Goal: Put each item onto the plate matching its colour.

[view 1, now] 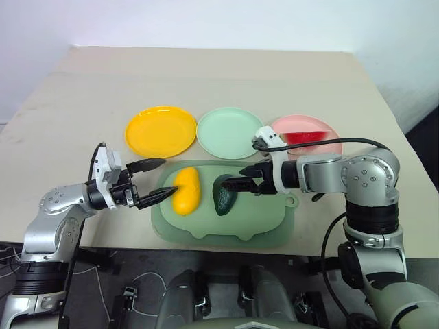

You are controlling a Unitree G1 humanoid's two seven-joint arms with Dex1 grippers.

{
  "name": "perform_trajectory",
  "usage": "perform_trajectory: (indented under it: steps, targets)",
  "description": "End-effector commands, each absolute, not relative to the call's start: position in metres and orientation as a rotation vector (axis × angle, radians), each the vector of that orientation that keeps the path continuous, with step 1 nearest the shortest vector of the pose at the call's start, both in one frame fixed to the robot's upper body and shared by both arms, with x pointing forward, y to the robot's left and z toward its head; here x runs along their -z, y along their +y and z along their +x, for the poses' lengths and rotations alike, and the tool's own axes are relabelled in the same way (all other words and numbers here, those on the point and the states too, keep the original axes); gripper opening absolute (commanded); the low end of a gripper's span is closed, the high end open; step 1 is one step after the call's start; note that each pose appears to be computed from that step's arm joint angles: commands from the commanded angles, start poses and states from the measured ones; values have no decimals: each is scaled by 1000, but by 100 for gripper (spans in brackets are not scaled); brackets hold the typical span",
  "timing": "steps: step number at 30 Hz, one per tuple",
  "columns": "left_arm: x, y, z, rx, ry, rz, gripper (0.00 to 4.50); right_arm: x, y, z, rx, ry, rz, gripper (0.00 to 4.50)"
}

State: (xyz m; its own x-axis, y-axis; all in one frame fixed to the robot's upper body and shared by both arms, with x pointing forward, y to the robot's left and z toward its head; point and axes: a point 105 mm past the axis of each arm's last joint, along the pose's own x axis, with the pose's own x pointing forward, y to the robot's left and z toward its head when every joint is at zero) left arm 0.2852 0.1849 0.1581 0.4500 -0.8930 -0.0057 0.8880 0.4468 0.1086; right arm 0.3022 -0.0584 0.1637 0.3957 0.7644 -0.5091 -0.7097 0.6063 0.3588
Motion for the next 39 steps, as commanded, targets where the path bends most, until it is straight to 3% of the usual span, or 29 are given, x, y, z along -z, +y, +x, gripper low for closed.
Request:
perform_trajectory:
  steps: [1, 15, 20, 24, 28, 31, 34, 39]
  targets:
    - [-167, 187, 284, 1097, -99, 130, 450, -167, -49, 302, -946, 700, 94, 445]
    - [-171, 180, 284, 1091, -103, 132, 450, -144, -39, 302, -909, 788, 0, 445]
    - [-170, 181, 286, 1084, -99, 126, 450, -160, -42, 304, -925, 724, -11, 334]
    - [-171, 182, 287, 1080, -100, 126, 450, -186, -48, 307, -947, 644, -14, 330]
    - [-170, 184, 286, 1071, -99, 126, 450, -226, -55, 329, -903, 502, 45, 330]
    - [-170, 185, 286, 1065, -103, 121, 450, -239, -61, 358, -815, 452, 69, 330]
    - [-170, 185, 285, 1061, -105, 124, 450, -237, -69, 394, -705, 418, 52, 330]
    - [-171, 186, 282, 1059, -103, 128, 450, -222, -71, 434, -635, 387, 17, 330]
